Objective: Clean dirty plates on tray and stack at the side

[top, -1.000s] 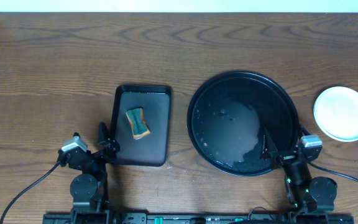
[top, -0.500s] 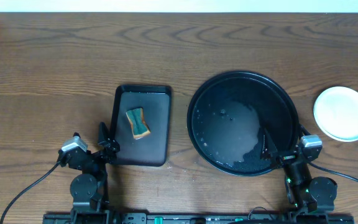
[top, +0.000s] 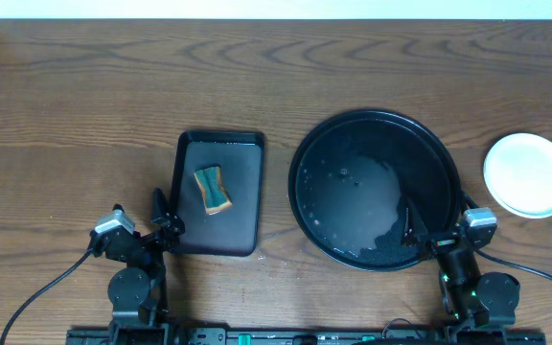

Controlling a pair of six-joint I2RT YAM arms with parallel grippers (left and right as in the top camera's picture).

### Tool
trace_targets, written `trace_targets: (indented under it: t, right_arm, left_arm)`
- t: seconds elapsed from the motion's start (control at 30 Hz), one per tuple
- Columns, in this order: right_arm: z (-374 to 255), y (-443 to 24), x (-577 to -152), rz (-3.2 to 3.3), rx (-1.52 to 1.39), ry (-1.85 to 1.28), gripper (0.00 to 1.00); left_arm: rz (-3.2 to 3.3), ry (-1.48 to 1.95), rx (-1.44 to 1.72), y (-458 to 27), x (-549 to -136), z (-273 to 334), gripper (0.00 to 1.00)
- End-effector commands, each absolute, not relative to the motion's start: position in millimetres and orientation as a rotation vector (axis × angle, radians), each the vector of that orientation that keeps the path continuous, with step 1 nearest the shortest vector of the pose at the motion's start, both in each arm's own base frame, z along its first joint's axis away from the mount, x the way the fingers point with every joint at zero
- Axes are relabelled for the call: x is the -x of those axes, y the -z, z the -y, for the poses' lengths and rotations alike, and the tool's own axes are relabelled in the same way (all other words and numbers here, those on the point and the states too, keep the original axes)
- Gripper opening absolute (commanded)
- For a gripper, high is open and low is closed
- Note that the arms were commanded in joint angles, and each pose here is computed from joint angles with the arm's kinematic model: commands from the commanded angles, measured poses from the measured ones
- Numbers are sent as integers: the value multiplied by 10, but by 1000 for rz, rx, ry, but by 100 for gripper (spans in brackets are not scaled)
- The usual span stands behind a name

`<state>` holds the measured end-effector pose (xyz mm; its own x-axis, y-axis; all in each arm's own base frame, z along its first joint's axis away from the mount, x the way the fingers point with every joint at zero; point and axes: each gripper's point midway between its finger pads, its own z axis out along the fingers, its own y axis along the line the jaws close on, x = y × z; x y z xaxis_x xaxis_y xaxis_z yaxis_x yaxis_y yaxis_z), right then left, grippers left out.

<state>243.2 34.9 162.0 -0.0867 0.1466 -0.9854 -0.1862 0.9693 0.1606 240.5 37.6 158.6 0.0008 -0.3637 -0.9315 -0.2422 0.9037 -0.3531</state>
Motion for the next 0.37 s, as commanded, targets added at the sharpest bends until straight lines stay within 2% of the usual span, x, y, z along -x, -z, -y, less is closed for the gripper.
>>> trace_targets:
  t: [0.0, 0.33]
  right_arm:
    - [-364, -1614, -2429, -1632, 44, -273, 99]
    - [-364, -1614, -2429, -1632, 44, -273, 99]
  left_arm:
    - [-1630, 92, 495, -1419, -2401, -384, 84]
    - [-1630, 92, 495, -1419, -2401, -384, 84]
